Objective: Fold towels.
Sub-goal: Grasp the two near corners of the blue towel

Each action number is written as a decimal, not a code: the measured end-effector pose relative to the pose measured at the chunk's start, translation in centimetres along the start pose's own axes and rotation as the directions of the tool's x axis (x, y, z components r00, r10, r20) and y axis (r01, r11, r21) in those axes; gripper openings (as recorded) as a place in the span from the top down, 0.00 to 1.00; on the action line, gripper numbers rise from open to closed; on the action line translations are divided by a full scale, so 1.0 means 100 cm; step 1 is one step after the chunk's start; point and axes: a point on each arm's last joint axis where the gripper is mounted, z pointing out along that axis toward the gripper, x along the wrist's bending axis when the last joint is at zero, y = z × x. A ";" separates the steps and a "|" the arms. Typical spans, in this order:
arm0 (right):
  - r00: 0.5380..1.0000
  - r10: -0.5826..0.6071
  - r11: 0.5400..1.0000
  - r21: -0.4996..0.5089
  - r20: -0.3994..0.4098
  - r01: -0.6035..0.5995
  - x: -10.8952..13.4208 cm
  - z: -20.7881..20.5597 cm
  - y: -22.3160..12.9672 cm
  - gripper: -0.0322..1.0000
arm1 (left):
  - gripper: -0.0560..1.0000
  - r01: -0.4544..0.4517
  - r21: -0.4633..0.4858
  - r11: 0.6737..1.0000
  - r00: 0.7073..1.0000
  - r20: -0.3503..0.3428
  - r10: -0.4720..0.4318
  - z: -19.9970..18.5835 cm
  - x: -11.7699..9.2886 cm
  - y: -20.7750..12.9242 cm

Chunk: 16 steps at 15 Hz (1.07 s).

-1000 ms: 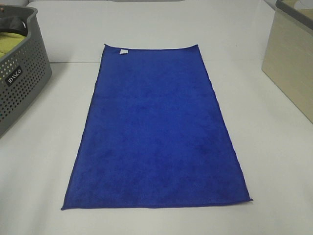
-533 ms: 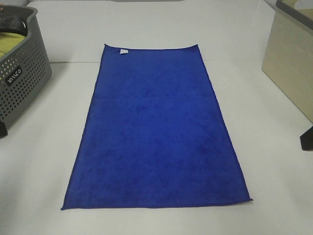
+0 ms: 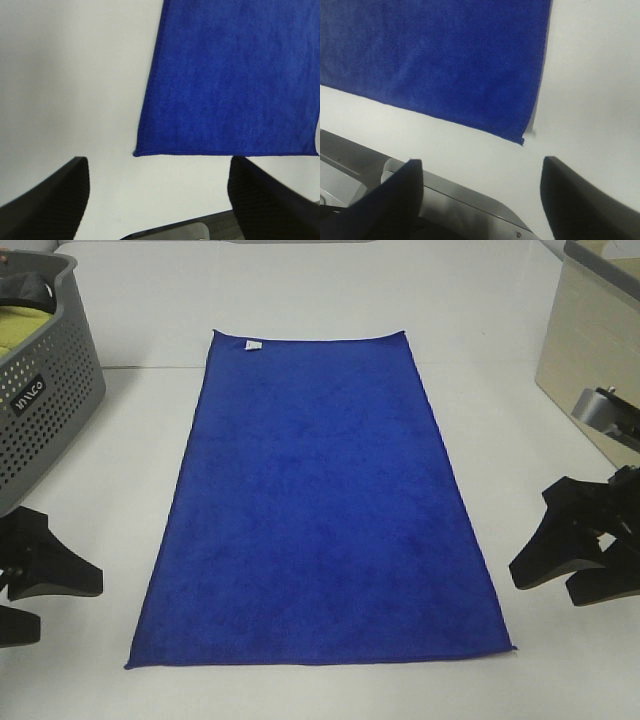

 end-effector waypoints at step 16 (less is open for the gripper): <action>0.976 0.180 0.976 0.142 -0.126 -0.162 -0.033 0.087 0.019 0.33 | 0.26 -0.065 0.187 0.980 0.993 0.105 0.046 0.095 -0.016 0.015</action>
